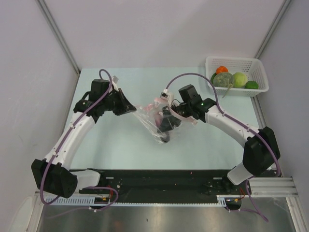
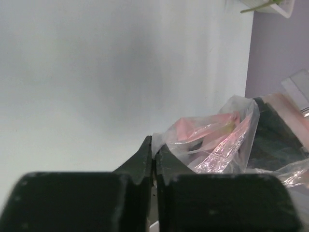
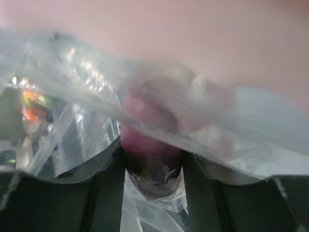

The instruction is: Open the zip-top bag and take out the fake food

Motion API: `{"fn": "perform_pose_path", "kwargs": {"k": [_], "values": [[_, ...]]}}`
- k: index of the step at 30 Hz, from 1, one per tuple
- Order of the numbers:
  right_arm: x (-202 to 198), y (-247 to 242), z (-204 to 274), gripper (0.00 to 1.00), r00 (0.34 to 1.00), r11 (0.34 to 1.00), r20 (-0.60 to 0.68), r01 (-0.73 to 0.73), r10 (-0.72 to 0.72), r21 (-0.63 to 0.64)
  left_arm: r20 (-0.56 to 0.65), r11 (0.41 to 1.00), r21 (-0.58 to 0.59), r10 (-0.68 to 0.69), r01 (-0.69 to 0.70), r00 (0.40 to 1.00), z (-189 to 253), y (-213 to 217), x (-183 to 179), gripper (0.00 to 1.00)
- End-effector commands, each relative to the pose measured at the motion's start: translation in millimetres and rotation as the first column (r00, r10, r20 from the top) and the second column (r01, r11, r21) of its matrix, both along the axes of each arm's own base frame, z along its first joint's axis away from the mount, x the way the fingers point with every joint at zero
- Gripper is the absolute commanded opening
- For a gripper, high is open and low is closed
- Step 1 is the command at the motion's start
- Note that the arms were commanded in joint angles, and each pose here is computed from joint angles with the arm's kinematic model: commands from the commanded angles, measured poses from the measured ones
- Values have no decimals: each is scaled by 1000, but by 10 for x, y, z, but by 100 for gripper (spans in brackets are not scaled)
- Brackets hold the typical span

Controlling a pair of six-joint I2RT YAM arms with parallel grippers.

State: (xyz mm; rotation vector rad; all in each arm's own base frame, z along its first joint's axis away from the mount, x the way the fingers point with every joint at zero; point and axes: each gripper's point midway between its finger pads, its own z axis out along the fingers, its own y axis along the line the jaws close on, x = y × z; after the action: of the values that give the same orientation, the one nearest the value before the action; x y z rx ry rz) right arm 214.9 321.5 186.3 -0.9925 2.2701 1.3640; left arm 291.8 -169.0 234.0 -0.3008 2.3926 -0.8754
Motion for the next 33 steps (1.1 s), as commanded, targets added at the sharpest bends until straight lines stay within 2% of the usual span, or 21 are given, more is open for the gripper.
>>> {"fn": "perform_pose_path", "kwargs": {"k": [1, 2, 3, 4, 5, 6, 8, 9, 10, 12, 14, 17, 21, 24, 27, 33], "values": [[-289, -211, -7, 0, 973, 992, -204, 100, -113, -72, 324, 998, 25, 46, -57, 945, 519, 288, 716, 17], [-238, -204, 15, 0, 969, 990, -205, 128, -138, -63, 324, 995, -41, -76, 94, 943, 529, 60, 584, 27], [-191, -198, 22, 0, 964, 987, -215, 150, -158, -54, 314, 991, -57, -97, 121, 945, 509, 15, 532, 48], [-110, -174, 60, 0, 949, 979, -241, 199, -204, -45, 308, 984, -77, -131, 162, 942, 409, -46, 461, 61], [-64, -180, 51, 0, 938, 973, -260, 226, -230, -44, 310, 976, -91, -159, 195, 937, 374, -88, 395, 94], [-7, -193, 104, 0, 926, 968, -285, 251, -247, -22, 328, 965, -103, -196, 241, 924, 408, -122, 262, 97], [116, -164, 191, 0, 897, 949, -325, 316, -298, 1, 335, 952, -125, -226, 281, 915, 284, -156, 109, 99], [145, -164, 238, 0, 888, 946, -353, 323, -296, 19, 319, 924, -182, -269, 337, 909, 203, -220, -92, 99], [205, -138, 302, 0, 866, 935, -389, 353, -314, 33, 363, 903, -202, -290, 378, 886, 251, -279, -138, 98], [295, -170, 369, 0, 843, 921, -424, 386, -332, 47, 354, 876, -241, -320, 417, 879, 166, -339, -333, 93], [370, -177, 454, 0, 810, 902, -469, 427, -353, 58, 398, 842, -254, -357, 475, 845, 214, -439, -459, 91], [444, -172, 631, 0, 783, 883, -514, 459, -350, 98, 396, 773, -318, -417, 548, 818, 207, -667, -659, 94], [520, -124, 779, 0, 776, 865, -529, 481, -342, 146, 419, 691, -383, -461, 612, 782, 287, -1010, -839, 97], [539, -91, 850, 0, 771, 857, -542, 488, -335, 165, 407, 668, -406, -479, 624, 778, 277, -1125, -864, 95], [536, -54, 934, 0, 780, 853, -536, 485, -323, 193, 389, 669, -411, -486, 620, 783, 235, -1173, -810, 86], [513, -49, 991, 0, 780, 849, -537, 488, -321, 203, 355, 683, -403, -497, 609, 792, 174, -1209, -736, 57]]}}
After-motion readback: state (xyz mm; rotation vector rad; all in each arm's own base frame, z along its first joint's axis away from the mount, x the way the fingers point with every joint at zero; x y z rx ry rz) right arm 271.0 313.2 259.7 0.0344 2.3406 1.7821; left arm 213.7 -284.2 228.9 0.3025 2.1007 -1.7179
